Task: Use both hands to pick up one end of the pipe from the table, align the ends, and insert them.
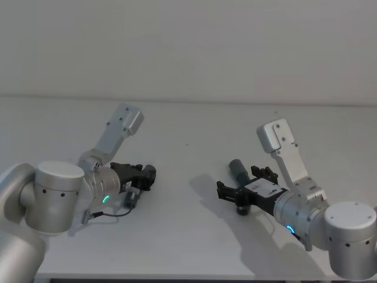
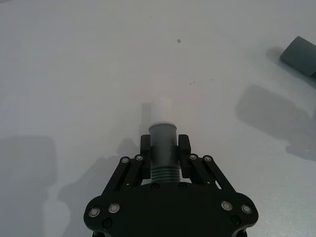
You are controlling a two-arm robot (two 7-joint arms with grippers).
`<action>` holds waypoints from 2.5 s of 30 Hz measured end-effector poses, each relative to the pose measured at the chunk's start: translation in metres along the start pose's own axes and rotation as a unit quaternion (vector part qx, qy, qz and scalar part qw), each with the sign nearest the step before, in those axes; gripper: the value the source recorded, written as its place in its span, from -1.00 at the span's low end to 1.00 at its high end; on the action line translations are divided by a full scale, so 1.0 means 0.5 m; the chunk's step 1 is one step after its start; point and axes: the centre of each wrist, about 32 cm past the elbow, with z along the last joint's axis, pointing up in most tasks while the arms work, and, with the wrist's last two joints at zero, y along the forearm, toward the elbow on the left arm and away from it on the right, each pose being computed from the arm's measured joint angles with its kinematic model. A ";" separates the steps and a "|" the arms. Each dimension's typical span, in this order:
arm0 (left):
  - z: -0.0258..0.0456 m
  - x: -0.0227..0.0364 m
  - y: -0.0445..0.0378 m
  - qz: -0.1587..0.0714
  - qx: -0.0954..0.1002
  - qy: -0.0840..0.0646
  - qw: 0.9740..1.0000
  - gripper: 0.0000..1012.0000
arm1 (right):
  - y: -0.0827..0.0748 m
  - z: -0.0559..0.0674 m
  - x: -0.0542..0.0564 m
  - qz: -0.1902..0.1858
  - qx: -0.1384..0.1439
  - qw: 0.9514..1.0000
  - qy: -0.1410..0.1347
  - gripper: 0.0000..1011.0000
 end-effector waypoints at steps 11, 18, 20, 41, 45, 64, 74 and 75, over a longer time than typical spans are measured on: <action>0.000 0.000 0.000 0.000 0.000 0.000 1.000 -0.37 | 0.012 0.003 0.012 0.007 -0.018 1.000 0.008 0.98; 0.000 0.000 0.000 0.000 0.000 0.000 1.000 -0.37 | 0.021 0.006 0.016 0.013 -0.027 1.000 0.011 0.98; 0.000 0.000 0.000 0.000 0.000 0.000 1.000 -0.37 | 0.023 0.006 0.017 0.014 -0.028 0.999 0.011 0.98; 0.000 0.000 0.000 0.000 0.000 0.000 1.000 -0.37 | 0.041 0.005 0.033 0.008 -0.036 0.999 0.010 0.98; 0.000 0.000 0.000 0.000 0.000 0.000 1.000 -0.37 | 0.044 0.003 0.035 0.008 -0.039 0.999 0.010 0.98; 0.000 0.000 0.000 0.000 0.000 0.000 1.000 -0.37 | 0.052 0.000 0.045 0.007 -0.055 0.998 0.026 0.98; 0.000 0.000 0.000 0.000 0.000 0.000 1.000 -0.37 | 0.055 0.001 0.047 0.006 -0.058 0.998 0.035 0.74; 0.000 0.000 0.000 0.000 0.000 0.000 1.000 -0.37 | 0.055 0.001 0.048 0.006 -0.058 0.998 0.036 0.71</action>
